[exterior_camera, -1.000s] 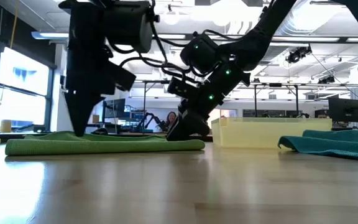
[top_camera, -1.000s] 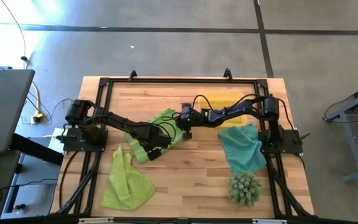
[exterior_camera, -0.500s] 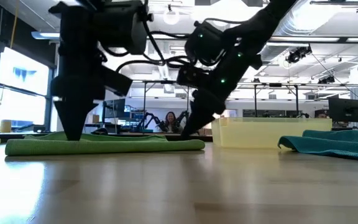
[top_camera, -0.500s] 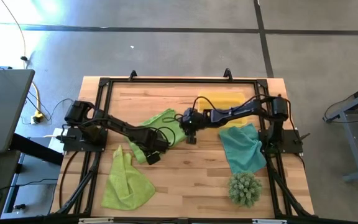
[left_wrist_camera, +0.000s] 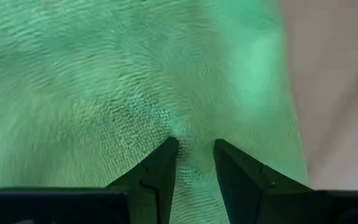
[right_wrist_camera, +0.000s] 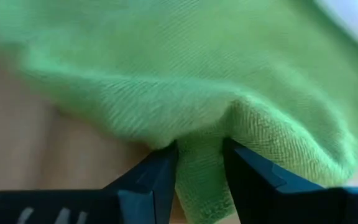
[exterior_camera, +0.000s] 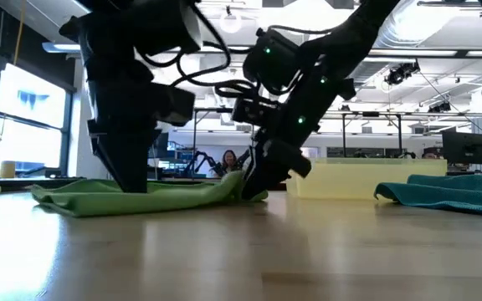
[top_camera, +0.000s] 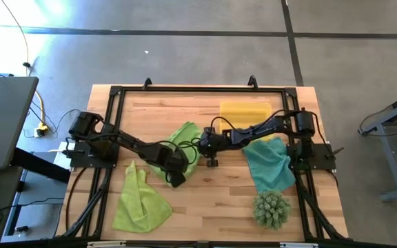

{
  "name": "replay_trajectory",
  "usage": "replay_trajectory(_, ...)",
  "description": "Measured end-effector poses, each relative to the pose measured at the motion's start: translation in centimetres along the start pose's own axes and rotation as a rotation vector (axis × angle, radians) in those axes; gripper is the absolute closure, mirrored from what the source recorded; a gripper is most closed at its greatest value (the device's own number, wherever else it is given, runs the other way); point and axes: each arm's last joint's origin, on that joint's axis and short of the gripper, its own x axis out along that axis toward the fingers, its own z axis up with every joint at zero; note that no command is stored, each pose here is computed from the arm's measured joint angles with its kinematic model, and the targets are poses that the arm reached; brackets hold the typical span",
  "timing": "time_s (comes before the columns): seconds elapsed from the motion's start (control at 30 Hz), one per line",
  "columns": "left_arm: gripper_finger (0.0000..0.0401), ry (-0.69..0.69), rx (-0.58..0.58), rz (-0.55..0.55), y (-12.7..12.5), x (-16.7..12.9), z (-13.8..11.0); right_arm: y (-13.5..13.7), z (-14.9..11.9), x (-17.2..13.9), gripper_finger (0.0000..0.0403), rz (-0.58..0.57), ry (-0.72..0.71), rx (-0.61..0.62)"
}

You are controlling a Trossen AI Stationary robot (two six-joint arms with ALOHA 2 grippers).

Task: Roll microfiber towels into tight, uniform cylinder then place into a basket
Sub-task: Fold the top green microfiber towel

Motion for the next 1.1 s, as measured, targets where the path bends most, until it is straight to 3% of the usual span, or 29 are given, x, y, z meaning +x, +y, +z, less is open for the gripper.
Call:
replay_trajectory(0.13, 0.03, -0.017, 0.04, -0.154, -1.4, 0.0, 0.3, -1.9, -0.5, 0.3, 0.0275, -0.112, 0.032, -0.159)
replay_trajectory(0.27, 0.03, -0.065, 0.129, -0.202, -2.5, -0.7, 1.2, -4.3, -0.9, 0.6, 0.0275, -0.209, 0.033, -0.265)
replay_trajectory(0.47, 0.03, -0.052, 0.209, -0.072, -2.9, -2.6, 2.1, -6.1, -1.0, -0.3, 0.0275, -0.324, 0.062, -0.229)
replay_trajectory(0.6, 0.03, 0.013, 0.259, 0.094, -1.9, -3.2, 1.7, -4.5, -0.4, -1.7, 0.0275, -0.283, 0.074, -0.124)
replay_trajectory(0.7, 0.03, 0.055, 0.305, 0.163, -1.2, -3.3, 1.4, -2.6, -0.1, -2.3, 0.0275, -0.183, 0.064, -0.039)
replay_trajectory(0.9, 0.03, 0.096, 0.456, 0.15, -1.1, -3.2, 1.1, 1.0, 0.8, -2.7, 0.0275, 0.029, 0.002, 0.069)
replay_trajectory(1.1, 0.03, 0.103, 0.458, 0.137, -1.1, -3.2, 1.0, 3.2, 1.4, -2.6, 0.0275, 0.065, -0.033, 0.06)
